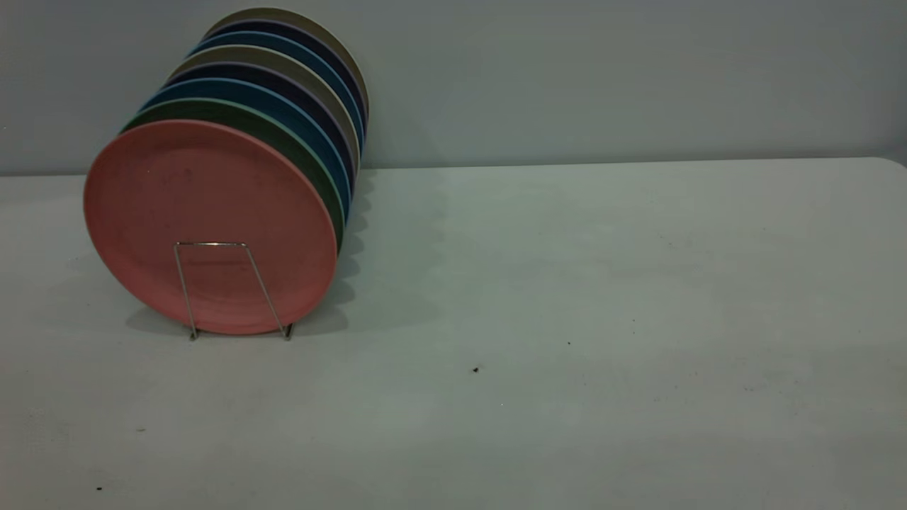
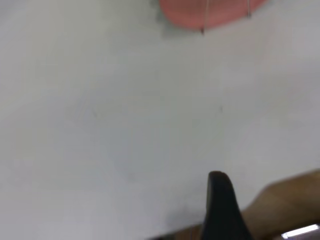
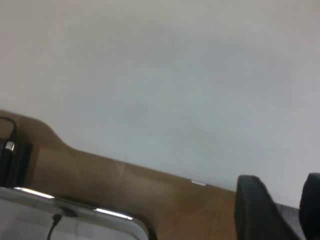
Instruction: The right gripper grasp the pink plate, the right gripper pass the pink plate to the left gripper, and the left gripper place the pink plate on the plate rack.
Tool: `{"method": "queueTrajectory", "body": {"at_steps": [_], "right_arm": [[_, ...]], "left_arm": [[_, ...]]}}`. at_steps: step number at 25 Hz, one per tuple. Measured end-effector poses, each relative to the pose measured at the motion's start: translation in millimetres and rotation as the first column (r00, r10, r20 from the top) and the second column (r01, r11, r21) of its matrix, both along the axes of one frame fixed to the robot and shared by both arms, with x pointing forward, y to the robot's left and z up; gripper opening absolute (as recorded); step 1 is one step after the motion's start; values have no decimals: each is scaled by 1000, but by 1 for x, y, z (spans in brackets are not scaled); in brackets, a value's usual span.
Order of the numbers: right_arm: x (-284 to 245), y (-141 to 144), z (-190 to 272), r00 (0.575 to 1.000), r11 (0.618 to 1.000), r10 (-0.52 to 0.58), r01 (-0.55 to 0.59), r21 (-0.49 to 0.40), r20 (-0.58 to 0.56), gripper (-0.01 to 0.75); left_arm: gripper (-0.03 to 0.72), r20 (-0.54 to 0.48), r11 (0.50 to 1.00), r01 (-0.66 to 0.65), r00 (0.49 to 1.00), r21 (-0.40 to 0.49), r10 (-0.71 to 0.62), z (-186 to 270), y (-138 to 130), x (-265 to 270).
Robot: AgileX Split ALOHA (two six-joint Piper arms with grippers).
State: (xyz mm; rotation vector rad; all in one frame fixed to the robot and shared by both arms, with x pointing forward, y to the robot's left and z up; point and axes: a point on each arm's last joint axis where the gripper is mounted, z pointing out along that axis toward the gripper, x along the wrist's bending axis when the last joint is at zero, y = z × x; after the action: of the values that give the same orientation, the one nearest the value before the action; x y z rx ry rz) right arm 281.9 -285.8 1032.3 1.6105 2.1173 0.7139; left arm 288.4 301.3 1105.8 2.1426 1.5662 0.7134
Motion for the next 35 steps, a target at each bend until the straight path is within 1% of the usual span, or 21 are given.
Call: {"method": "queueTrajectory", "body": {"at_steps": [5,9,13,21,24,26,28,30,32,35], "right_arm": [[0,2,0,1000,1000,0,0,24,-5,239],[0,2,0,1000,1000,1,-1,30,-7,239],[0,2,0,1000,1000,0,0,30,-7,239],[-1,2,0,1000,1000,0,0,31,-4,239],[-9,0,3,998,999,-3,0,44,56,239],[-20,-2,5,991,998,-17,9,62,136,239],[-32,-5,7,975,997,-41,25,78,219,239],[-44,-7,7,951,994,-72,45,96,302,239],[-51,-8,7,934,992,-106,75,103,340,239],[-52,-7,6,931,989,-136,107,103,337,239]], "left_arm": [[522,-85,998,-55,995,-35,52,-46,1,-11],[522,-148,991,-55,988,-120,37,-75,-6,-16],[522,-119,987,-28,993,-156,9,-75,-9,-20],[522,-110,987,-25,994,-160,7,-75,-9,-20],[522,-108,987,-25,994,-160,7,-75,-9,-20],[522,-108,987,-25,994,-161,7,-75,-9,-20],[522,-108,987,-24,994,-162,7,-75,-9,-20],[522,-108,987,-24,994,-162,7,-75,-9,-20],[522,-101,986,-23,995,-163,7,-75,-9,-21],[522,-99,985,-55,994,-165,39,-74,-8,-21]]}}
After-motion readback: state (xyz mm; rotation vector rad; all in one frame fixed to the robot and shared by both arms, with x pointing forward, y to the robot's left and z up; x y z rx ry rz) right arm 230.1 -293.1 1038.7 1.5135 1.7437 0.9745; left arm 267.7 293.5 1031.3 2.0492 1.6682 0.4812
